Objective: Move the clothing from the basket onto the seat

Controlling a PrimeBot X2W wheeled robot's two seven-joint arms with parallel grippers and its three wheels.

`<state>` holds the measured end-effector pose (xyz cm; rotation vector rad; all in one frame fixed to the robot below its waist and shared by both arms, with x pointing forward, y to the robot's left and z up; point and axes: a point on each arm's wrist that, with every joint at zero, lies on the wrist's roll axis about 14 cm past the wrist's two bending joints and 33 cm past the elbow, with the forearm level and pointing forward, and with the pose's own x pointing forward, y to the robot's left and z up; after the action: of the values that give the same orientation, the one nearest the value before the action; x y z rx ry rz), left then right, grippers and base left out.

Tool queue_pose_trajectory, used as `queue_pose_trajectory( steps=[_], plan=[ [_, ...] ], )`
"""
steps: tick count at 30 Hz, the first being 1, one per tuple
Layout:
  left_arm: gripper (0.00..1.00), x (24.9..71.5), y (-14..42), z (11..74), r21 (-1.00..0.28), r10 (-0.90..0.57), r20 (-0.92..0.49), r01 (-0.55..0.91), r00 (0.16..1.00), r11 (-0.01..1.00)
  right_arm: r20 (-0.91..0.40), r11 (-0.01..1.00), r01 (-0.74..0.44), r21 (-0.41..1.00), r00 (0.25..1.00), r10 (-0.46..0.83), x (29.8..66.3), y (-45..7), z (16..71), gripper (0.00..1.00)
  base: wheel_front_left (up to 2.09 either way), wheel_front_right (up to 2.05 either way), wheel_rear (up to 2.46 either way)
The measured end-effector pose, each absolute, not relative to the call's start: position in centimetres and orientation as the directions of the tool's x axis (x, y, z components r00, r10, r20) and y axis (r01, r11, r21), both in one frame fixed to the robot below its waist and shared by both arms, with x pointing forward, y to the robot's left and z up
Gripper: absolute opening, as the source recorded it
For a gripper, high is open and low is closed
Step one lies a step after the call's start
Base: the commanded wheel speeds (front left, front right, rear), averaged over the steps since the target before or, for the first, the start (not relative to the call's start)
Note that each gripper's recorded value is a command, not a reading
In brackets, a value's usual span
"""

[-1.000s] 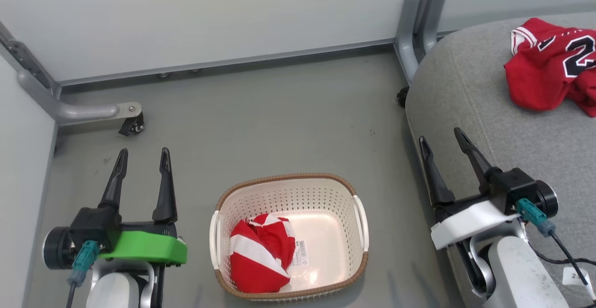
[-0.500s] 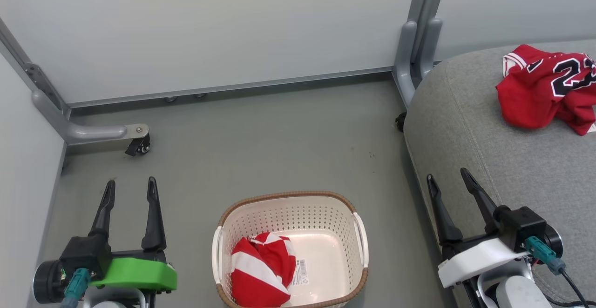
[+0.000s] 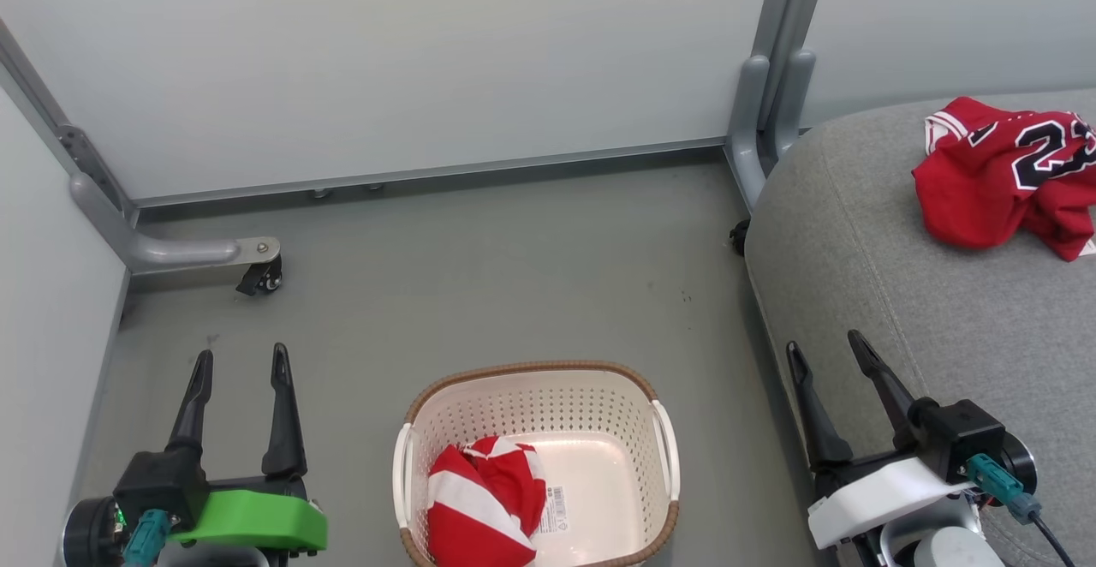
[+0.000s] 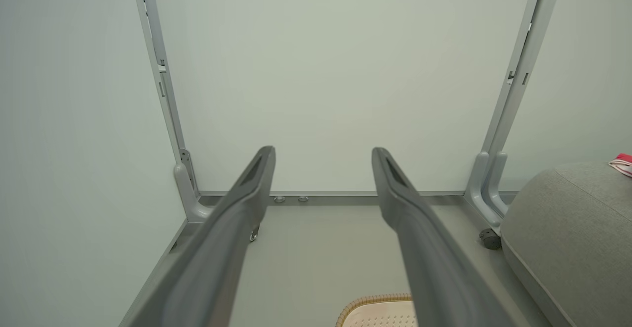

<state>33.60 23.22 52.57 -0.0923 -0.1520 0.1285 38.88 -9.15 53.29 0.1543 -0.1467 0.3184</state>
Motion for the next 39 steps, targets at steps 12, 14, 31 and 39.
queue_pose_trajectory(
  steps=[12, 14, 31, 39],
  plan=[
    [1.00, 34.0, 23.0, 51.9, -0.093, 0.124, 0.122, -0.113, 0.985, 0.989, 0.152, 0.938, -0.320, 0.132, 0.942, 0.300, 39.2, -9.1, 52.7, 1.00, 0.00, 0.00, 0.00],
    [1.00, 34.2, 22.8, 51.6, -0.091, 0.115, 0.114, -0.105, 0.987, 0.990, 0.156, 0.938, -0.320, 0.132, 0.941, 0.299, 39.5, -9.1, 52.8, 1.00, 0.00, 0.00, 0.00],
    [1.00, 44.5, 14.4, 48.5, 0.075, -0.259, -0.009, 0.259, 0.966, 0.963, 0.275, 0.946, -0.316, 0.077, 0.918, 0.284, 45.8, -9.4, 56.2, 1.00, 0.00, 0.00, 0.00],
    [1.00, 47.2, 11.0, 40.1, 0.098, -0.407, -0.250, 0.441, 0.879, 0.892, 0.275, 0.946, -0.318, 0.063, 0.916, 0.290, 49.4, -9.4, 54.9, 1.00, 0.00, 0.00, 0.00]
  ],
)
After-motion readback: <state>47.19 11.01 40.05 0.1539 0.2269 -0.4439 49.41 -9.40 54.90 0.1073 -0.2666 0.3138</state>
